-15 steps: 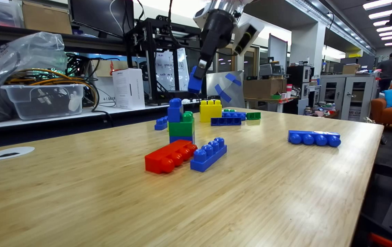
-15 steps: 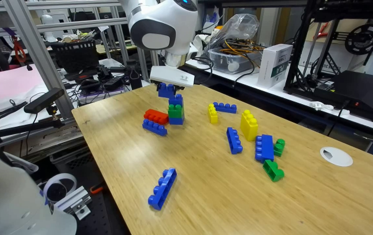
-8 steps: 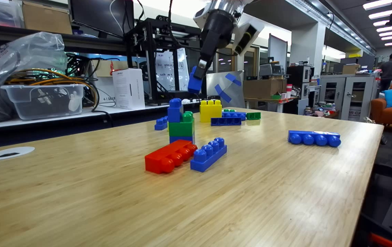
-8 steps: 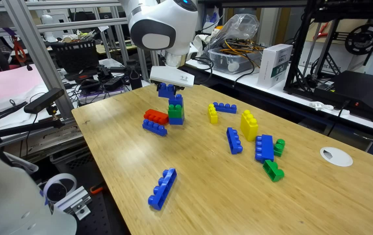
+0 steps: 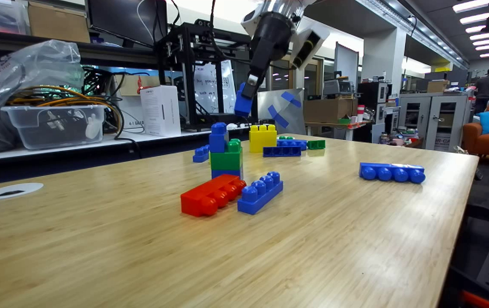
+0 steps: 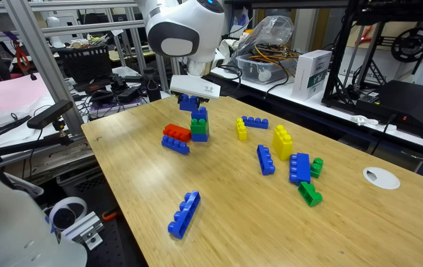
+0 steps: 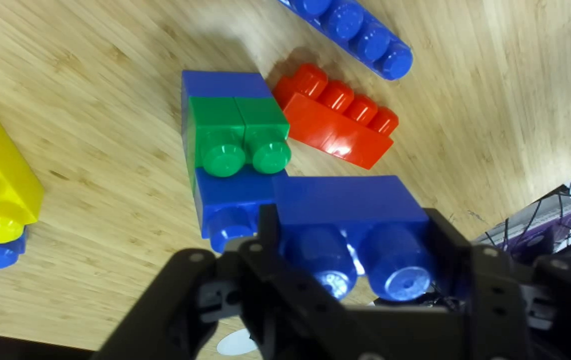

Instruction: Stack the blue block on the blue and green blocks.

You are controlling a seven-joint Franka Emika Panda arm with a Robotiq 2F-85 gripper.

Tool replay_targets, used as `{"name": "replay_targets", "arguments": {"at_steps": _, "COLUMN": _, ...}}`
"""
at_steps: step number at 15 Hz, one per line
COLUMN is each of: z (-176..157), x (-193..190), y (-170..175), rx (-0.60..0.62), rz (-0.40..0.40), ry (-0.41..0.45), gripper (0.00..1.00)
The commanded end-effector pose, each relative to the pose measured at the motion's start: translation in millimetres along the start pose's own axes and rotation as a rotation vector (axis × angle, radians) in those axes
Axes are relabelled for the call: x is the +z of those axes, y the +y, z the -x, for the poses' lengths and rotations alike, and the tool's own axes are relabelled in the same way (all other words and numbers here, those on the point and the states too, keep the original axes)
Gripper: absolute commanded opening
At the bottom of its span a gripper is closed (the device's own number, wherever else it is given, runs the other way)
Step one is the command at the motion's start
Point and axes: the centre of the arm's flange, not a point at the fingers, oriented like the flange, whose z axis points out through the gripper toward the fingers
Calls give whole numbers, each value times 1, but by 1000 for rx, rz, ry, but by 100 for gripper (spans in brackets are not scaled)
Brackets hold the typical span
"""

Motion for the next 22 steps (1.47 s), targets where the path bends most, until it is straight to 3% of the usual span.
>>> {"name": "replay_targets", "arguments": {"at_steps": 1, "z": -4, "x": -1, "y": -2, "rx": 3, "rz": 21, "ry": -6, "gripper": 45}}
{"name": "replay_targets", "arguments": {"at_steps": 11, "z": -29, "x": 8, "y": -16, "rx": 24, "rz": 180, "ry": -75, "gripper": 45}}
{"name": "replay_targets", "arguments": {"at_steps": 22, "z": -27, "x": 21, "y": -12, "rx": 21, "rz": 207, "ry": -163, "gripper": 45}}
